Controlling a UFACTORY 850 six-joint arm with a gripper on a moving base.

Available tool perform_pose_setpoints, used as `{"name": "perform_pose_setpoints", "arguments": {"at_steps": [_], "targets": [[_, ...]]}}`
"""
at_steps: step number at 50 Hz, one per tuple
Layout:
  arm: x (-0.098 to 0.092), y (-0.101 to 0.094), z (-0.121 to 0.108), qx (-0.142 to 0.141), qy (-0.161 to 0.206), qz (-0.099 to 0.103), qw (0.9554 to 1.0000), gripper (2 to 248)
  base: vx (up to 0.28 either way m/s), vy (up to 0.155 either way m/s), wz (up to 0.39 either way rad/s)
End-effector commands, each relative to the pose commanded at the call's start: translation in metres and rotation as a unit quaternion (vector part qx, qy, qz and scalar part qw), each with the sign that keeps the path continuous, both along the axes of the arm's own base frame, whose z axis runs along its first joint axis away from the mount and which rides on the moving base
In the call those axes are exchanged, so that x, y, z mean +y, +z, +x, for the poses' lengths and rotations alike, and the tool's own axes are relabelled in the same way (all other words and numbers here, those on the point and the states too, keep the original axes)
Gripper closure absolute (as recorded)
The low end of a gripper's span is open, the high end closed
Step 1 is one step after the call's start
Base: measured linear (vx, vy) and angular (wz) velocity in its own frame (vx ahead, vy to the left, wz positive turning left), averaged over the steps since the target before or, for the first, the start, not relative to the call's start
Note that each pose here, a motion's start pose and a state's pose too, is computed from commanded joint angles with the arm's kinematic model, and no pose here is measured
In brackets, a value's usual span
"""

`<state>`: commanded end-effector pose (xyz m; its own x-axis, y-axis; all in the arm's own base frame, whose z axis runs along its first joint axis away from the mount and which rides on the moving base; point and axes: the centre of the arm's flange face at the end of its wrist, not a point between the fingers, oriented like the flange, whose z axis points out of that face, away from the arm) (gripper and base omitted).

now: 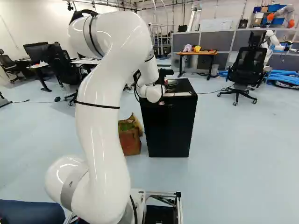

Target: Grab a drink from the fridge

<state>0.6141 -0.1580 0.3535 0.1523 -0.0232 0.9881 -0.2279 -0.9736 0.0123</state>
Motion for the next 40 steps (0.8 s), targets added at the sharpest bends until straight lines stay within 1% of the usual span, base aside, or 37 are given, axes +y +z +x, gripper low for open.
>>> {"name": "perform_pose_setpoints", "arguments": {"at_steps": [17, 18, 22, 23, 28, 29, 33, 34, 40], "targets": [[-0.0001, -0.0003, 0.0015, -0.001, 0.0, 0.0, 1.0, 5, 0.0, 0.0, 0.0], [-0.0001, -0.0003, 0.0015, -0.001, 0.0, 0.0, 1.0, 40, 0.0, 0.0, 0.0], [-0.0001, -0.0003, 0.0015, -0.001, 0.0, 0.0, 1.0, 40, 0.0, 0.0, 0.0], [-0.0001, -0.0003, 0.0015, -0.001, 0.0, 0.0, 1.0, 78, 0.0, 0.0, 0.0], [-0.0001, -0.0003, 0.0015, -0.001, 0.0, 0.0, 1.0, 78, 0.0, 0.0, 0.0], [-0.0001, -0.0003, 0.0015, -0.001, 0.0, 0.0, 1.0, 116, 0.0, 0.0, 0.0], [-0.0001, -0.0003, 0.0015, -0.001, 0.0, 0.0, 1.0, 116, 0.0, 0.0, 0.0], [-0.0001, -0.0003, 0.0015, -0.001, 0.0, 0.0, 1.0, 150, 0.0, 0.0, 0.0], [-0.0001, -0.0003, 0.0015, -0.001, 0.0, 0.0, 1.0, 151, 0.0, 0.0, 0.0]]}}
